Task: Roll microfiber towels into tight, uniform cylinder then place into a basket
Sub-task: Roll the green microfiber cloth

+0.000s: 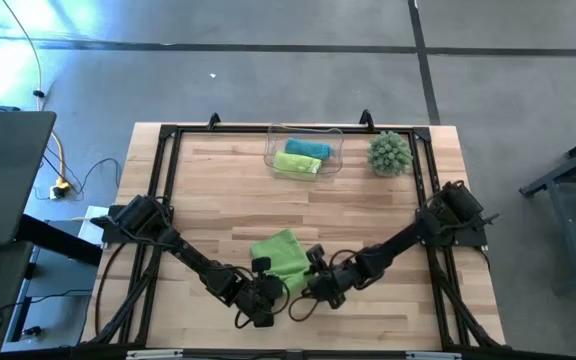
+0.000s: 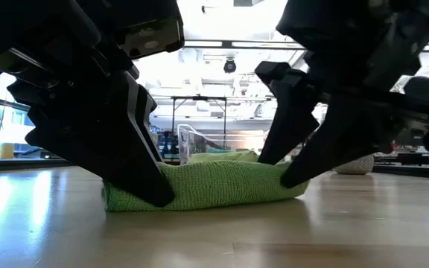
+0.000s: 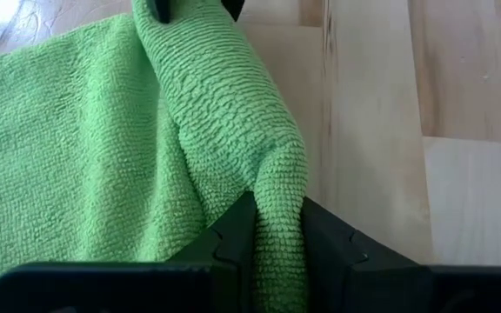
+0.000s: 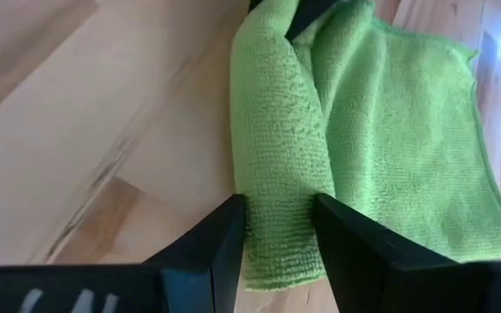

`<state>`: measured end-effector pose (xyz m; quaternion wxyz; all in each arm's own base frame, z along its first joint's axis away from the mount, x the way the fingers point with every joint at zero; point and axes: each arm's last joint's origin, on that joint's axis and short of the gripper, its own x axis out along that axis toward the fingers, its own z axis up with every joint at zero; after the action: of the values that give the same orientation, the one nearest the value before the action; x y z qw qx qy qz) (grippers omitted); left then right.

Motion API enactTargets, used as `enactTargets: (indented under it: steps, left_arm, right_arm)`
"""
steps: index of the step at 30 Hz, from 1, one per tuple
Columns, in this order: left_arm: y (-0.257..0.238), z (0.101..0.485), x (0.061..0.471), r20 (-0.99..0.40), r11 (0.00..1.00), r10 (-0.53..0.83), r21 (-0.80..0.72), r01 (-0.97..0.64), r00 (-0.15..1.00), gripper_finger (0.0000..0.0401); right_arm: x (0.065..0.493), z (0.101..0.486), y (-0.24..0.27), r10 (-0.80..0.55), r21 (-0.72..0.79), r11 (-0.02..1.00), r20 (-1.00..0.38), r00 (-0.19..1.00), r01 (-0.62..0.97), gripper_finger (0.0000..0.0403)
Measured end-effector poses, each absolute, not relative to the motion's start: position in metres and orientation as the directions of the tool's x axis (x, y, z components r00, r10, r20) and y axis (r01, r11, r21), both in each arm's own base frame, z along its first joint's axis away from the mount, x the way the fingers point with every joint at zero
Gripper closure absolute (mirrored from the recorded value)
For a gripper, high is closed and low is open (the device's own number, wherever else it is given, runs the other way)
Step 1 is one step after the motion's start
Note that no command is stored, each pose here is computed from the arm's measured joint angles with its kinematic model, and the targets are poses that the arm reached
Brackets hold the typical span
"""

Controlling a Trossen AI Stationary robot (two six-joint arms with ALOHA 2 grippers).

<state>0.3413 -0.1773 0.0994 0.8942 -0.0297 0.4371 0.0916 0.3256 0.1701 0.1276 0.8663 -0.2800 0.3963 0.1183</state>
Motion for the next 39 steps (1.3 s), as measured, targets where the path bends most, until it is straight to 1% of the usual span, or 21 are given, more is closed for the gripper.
enactTargets:
  steps: [10,14,17,19,25,26,31,34,39]
  left_arm:
    - [-0.177,0.104,0.342,-0.778,0.980,0.145,0.029,-0.195,0.612,0.0339]
    - [-0.180,0.109,0.344,-0.776,0.980,0.151,0.036,-0.196,0.612,0.0339]
    - [-0.182,0.118,0.347,-0.800,0.984,0.128,0.027,-0.178,0.586,0.0339]
    - [-0.185,0.124,0.350,-0.817,0.986,0.099,0.005,-0.165,0.568,0.0336]
    - [-0.198,0.153,0.352,-0.851,0.989,0.102,0.030,-0.146,0.516,0.0308]
    - [-0.200,0.158,0.352,-0.857,0.989,0.107,0.041,-0.141,0.503,0.0303]
    - [-0.209,0.182,0.350,-0.860,0.984,0.168,0.115,-0.138,0.482,0.0285]
    - [-0.213,0.189,0.350,-0.830,0.977,0.209,0.151,-0.153,0.517,0.0282]
    - [-0.212,0.190,0.352,-0.778,0.948,0.296,0.167,-0.272,0.554,0.0282]
  right_arm:
    - [0.334,0.120,0.158,0.010,-0.341,0.832,-0.779,0.627,-0.437,0.0268]
    - [0.336,0.116,0.154,0.024,-0.277,0.876,-0.793,0.609,-0.395,0.0269]
    - [0.338,0.115,0.148,0.061,-0.195,0.911,-0.809,0.585,-0.364,0.0283]
    - [0.340,0.115,0.144,0.092,-0.140,0.926,-0.817,0.569,-0.351,0.0301]
    - [0.344,0.114,0.133,0.198,0.008,0.940,-0.827,0.526,-0.342,0.0382]
    - [0.345,0.114,0.131,0.218,0.034,0.940,-0.828,0.517,-0.341,0.0390]
    - [0.350,0.113,0.115,0.329,0.234,0.940,-0.817,0.473,-0.250,0.0390]
    - [0.353,0.113,0.103,0.397,0.358,0.917,-0.798,0.453,-0.173,0.0393]
    - [0.358,0.113,0.082,0.484,0.530,0.848,-0.759,0.436,-0.019,0.0392]
